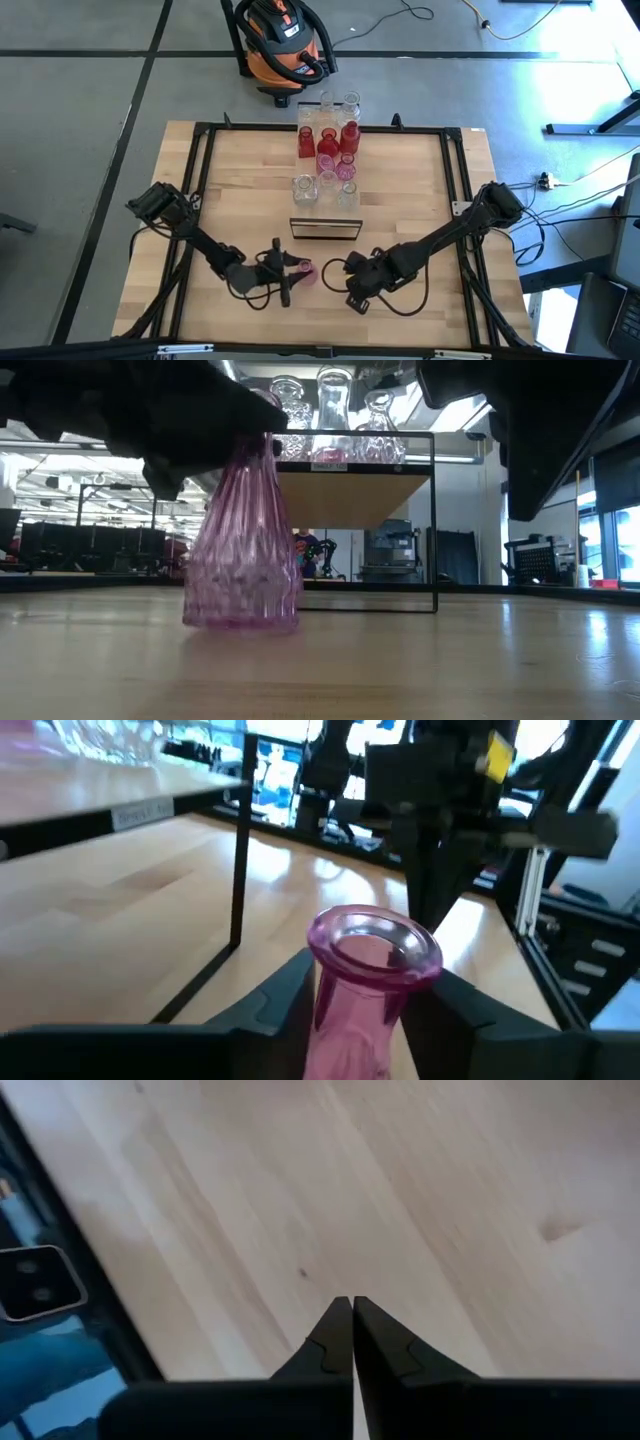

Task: Sort vases onto shelf
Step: Put the purple vase on the shelf aligned with the other purple vases

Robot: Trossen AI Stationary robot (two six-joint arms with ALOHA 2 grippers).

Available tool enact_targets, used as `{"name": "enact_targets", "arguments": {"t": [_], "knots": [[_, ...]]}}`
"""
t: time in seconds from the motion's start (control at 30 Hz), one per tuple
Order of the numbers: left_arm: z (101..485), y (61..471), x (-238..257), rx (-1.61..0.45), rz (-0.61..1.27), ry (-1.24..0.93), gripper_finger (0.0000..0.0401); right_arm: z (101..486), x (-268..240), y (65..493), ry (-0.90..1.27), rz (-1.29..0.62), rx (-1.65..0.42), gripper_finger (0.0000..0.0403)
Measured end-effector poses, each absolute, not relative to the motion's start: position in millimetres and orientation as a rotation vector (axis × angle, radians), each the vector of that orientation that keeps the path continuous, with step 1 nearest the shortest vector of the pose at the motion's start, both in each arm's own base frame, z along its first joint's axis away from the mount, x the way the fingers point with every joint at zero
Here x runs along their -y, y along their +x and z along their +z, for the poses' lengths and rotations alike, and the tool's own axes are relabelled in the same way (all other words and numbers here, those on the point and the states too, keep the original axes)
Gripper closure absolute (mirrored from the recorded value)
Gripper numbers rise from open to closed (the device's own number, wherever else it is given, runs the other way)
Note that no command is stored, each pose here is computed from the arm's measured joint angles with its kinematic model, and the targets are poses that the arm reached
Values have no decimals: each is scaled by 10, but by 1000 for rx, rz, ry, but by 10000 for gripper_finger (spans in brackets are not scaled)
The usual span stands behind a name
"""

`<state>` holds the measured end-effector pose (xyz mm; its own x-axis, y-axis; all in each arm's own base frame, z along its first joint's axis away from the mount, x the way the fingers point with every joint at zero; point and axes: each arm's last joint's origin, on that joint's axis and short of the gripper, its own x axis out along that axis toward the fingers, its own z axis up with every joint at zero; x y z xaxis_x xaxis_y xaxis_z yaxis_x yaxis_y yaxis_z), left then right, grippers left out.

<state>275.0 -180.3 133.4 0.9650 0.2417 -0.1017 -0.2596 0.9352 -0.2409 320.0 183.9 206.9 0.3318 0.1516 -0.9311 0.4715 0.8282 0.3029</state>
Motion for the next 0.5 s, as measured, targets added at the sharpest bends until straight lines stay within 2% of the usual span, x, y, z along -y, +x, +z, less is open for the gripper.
{"name": "enact_targets", "arguments": {"t": [0.17, 0.5], "knots": [[1392, 2674, 1892, -27, 277, -274, 303, 2051, -1811, 3162, 559, -265, -1260, 403], [1426, 2281, 2224, 30, 443, -263, 302, 2050, -1803, 3164, 526, -269, -1246, 403]]}}
